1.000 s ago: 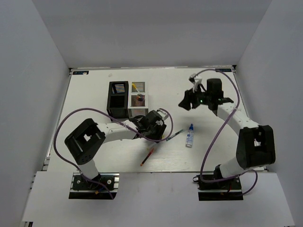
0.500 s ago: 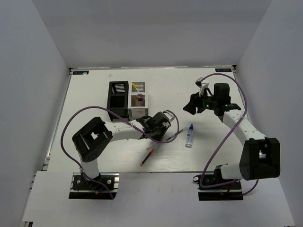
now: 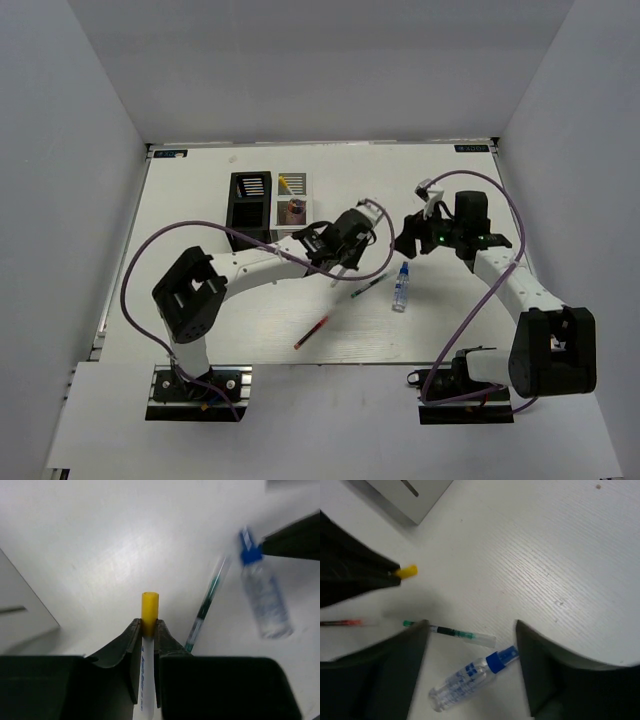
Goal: Sort the stationery into containers
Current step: Place the pen in the storage box.
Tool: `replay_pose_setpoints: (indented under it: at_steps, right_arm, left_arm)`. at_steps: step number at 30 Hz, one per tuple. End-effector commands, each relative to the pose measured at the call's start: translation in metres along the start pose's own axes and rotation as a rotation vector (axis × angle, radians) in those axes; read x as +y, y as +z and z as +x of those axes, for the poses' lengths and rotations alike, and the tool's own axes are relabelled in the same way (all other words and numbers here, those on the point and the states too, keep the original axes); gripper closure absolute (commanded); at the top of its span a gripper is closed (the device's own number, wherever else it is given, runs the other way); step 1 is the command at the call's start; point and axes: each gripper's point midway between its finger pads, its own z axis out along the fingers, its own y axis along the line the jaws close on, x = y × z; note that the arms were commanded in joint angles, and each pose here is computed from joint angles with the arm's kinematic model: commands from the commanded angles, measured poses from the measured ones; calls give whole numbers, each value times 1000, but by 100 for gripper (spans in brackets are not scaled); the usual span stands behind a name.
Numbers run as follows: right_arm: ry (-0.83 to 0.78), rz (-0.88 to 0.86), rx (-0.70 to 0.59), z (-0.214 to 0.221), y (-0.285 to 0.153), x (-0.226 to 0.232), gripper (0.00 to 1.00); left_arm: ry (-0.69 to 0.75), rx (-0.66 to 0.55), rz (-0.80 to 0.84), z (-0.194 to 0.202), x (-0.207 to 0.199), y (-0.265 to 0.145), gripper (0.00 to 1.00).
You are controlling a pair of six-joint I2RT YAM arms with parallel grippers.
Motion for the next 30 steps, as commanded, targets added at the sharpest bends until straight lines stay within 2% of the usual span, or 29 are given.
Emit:
replay_pose_setpoints:
  at_steps: [1, 2, 3, 4, 6, 7, 11, 13, 16, 21, 28, 30]
  right_arm:
    - [-38, -20, -21, -2, -6, 4, 59]
    - [-53, -38, -10, 2, -6, 6, 81]
    - [-49, -50, 0, 6, -5, 8, 98]
    - [-50, -59, 6, 7, -5, 10, 100]
    - [-43, -95, 37, 17, -4, 15, 100]
    - [-42, -100, 51, 21, -5, 16, 100]
    - [-52, -121, 72, 29, -4, 18, 100]
    - [-60, -128, 78, 32, -4, 19, 100]
    - [-67, -133, 81, 34, -4, 20, 100]
    - [-64, -132, 77, 35, -4, 19, 100]
    - [-72, -132, 78, 34, -4, 19, 100]
    - [-75, -132, 79, 33, -4, 18, 100]
  left_arm:
    - [-54, -286, -65, -99, 14, -45, 99]
    - [-73, -324, -75, -110, 20, -49, 99]
    - [-103, -411, -82, -134, 21, -60, 100]
    - [-118, -447, -96, -143, 24, -63, 100]
    - [-184, -561, -164, -175, 46, -77, 100]
    - [-216, -582, -244, -181, 65, -75, 100]
    - [-311, -673, -388, -222, 114, -76, 100]
    - [-338, -675, -458, -228, 136, -65, 100]
    - [-362, -731, -595, -247, 180, -75, 100]
    - [-366, -702, -771, -231, 238, -64, 100]
    - [-379, -641, -844, -207, 274, -54, 100]
    - [-376, -606, -855, -196, 279, -40, 100]
